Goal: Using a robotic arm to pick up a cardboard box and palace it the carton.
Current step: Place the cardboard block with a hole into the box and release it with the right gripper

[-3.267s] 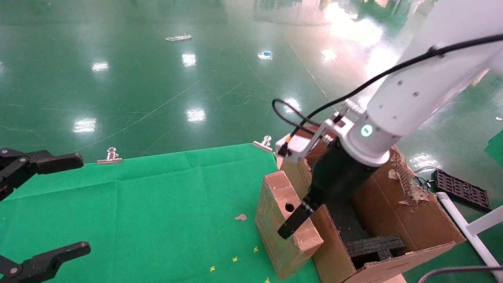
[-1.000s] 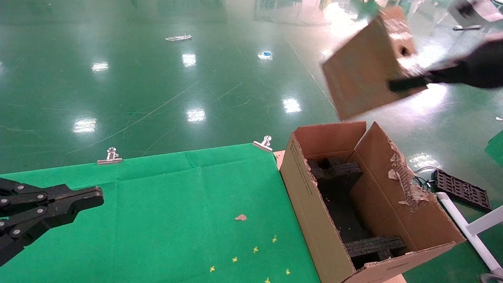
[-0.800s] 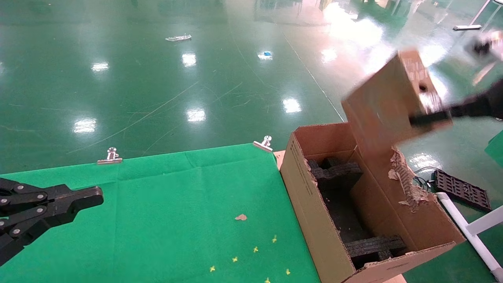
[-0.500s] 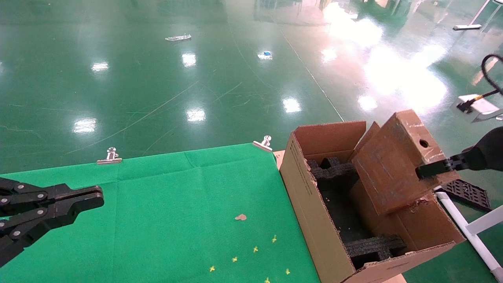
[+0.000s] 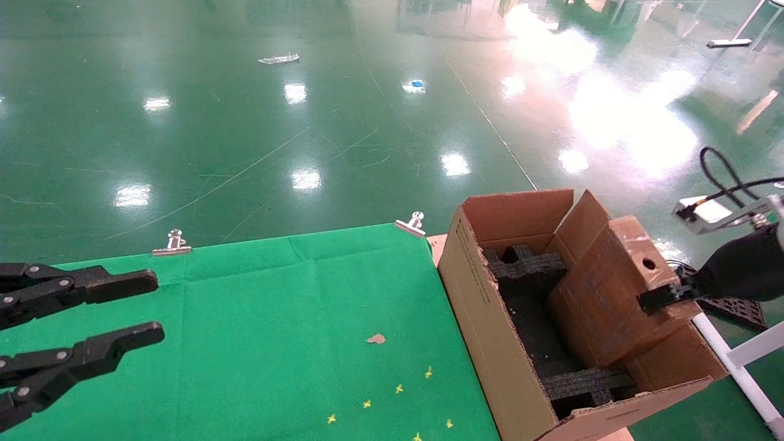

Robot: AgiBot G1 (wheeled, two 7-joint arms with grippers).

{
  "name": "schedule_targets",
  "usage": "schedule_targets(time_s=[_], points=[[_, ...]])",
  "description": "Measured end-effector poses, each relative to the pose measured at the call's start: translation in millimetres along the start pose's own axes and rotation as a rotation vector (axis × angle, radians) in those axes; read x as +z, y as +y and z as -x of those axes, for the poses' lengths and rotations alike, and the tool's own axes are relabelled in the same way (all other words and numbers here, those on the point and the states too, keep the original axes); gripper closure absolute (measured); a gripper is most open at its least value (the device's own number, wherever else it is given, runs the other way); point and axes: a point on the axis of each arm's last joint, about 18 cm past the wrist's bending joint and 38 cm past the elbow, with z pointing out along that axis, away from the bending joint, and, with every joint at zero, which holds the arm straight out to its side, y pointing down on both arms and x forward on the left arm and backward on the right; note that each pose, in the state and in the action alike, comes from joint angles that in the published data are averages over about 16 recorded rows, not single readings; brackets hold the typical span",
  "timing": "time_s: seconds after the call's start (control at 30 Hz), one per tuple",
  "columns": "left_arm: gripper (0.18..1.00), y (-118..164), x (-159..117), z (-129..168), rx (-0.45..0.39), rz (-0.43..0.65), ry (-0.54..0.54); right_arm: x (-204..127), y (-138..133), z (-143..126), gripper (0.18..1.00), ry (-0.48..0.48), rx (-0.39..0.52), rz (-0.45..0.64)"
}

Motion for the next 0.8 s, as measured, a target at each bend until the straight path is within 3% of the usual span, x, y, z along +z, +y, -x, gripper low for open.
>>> schedule_targets(time_s=[0.33, 0.63, 0.8], points=[[0.625, 0, 0, 0, 0.000, 0.000, 0.000, 55, 6, 5, 0.853, 0.025, 0.013, 0.052], [0.408, 0, 0, 0, 0.000, 0.000, 0.000, 102, 11, 11, 0.857, 0.039, -0.005, 0.056], [0.327, 0, 0, 0, 0.000, 0.000, 0.000, 119, 13, 14, 0.859, 0.037, -0.025, 0.044]])
